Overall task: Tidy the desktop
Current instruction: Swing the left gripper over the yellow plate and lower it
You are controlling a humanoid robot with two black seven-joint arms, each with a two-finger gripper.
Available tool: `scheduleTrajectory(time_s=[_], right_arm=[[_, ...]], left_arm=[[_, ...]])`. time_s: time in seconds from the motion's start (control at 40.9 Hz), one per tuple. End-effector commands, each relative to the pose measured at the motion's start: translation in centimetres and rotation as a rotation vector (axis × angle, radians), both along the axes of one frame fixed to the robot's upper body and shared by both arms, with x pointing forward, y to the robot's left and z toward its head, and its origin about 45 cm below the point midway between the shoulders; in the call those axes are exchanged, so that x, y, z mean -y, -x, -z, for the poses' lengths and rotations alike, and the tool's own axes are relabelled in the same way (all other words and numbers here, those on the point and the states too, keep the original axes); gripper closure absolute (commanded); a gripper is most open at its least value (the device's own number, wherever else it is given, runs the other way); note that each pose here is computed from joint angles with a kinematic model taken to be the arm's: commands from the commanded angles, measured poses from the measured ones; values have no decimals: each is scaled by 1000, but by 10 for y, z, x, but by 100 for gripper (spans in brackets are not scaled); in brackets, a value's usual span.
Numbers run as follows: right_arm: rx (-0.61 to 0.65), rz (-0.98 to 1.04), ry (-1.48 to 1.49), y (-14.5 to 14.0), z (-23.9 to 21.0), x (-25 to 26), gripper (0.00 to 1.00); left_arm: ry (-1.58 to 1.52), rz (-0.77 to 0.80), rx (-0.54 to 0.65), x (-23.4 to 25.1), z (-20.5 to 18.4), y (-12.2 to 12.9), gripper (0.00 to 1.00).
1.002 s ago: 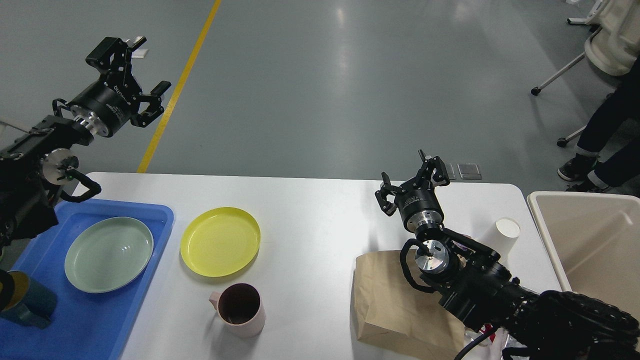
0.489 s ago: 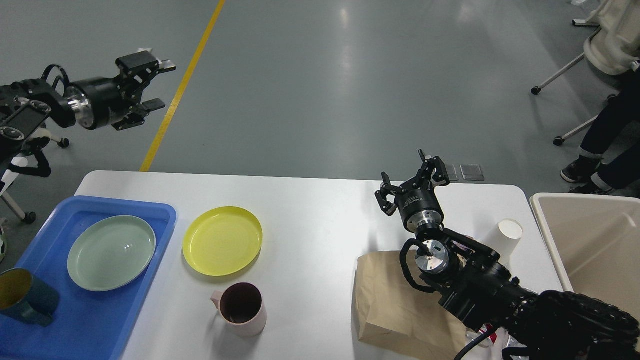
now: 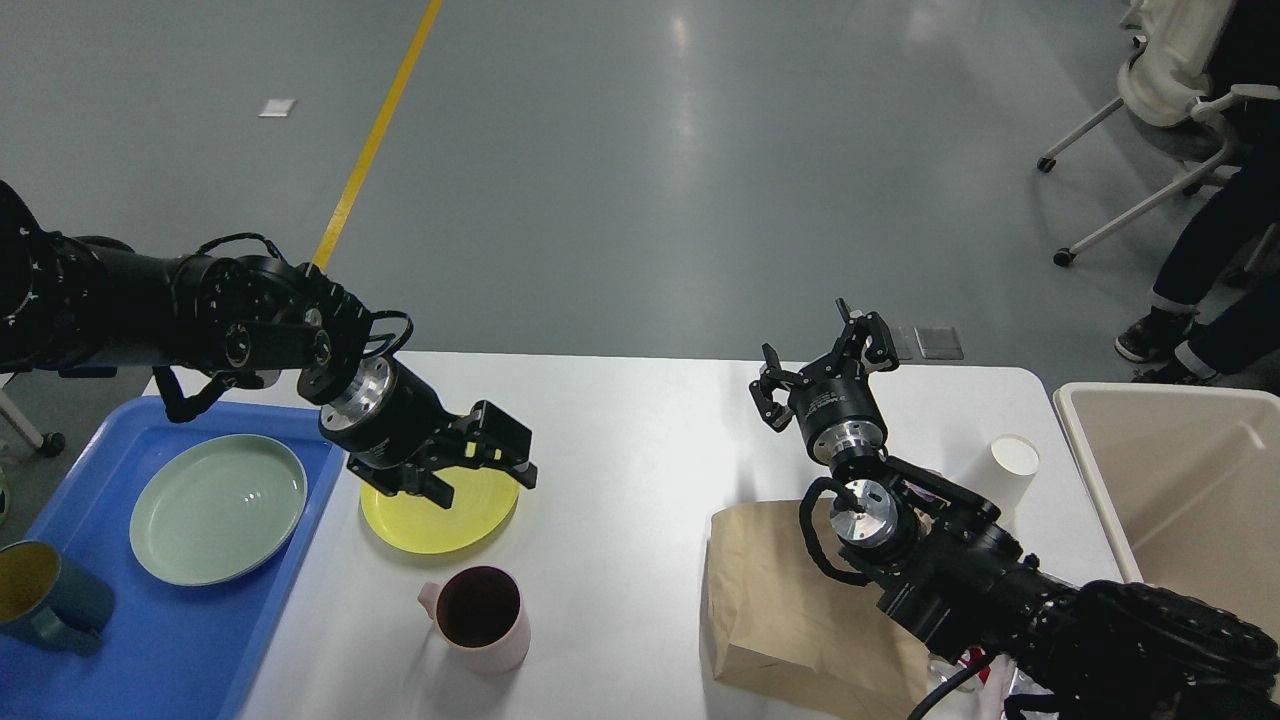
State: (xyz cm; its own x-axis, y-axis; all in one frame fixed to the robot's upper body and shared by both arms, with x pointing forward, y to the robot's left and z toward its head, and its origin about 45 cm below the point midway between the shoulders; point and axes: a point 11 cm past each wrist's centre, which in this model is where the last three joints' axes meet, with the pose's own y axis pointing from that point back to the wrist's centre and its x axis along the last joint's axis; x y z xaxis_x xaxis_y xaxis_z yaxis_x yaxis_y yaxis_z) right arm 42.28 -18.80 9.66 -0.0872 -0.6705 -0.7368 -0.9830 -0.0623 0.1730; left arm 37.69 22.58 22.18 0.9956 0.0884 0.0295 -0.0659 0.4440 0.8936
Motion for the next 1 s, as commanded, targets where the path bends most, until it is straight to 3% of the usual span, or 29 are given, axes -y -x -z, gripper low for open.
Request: scheduleTrajectory(time_s=[0.0,0.049,0.171,0.978], right_arm=[[0,-1,0,0,0,0,0],[1,0,0,0,0,0,0],[1,0,0,0,0,0,0],[0,-1,0,0,0,0,0]], left_arm=[[-14,-9,-22,-6,1,8,0],[-29,21,-57,3,10,16,0],[-58,10,-18,-7,5,8,0],[-57,-16,-41,-17,13,13,0]])
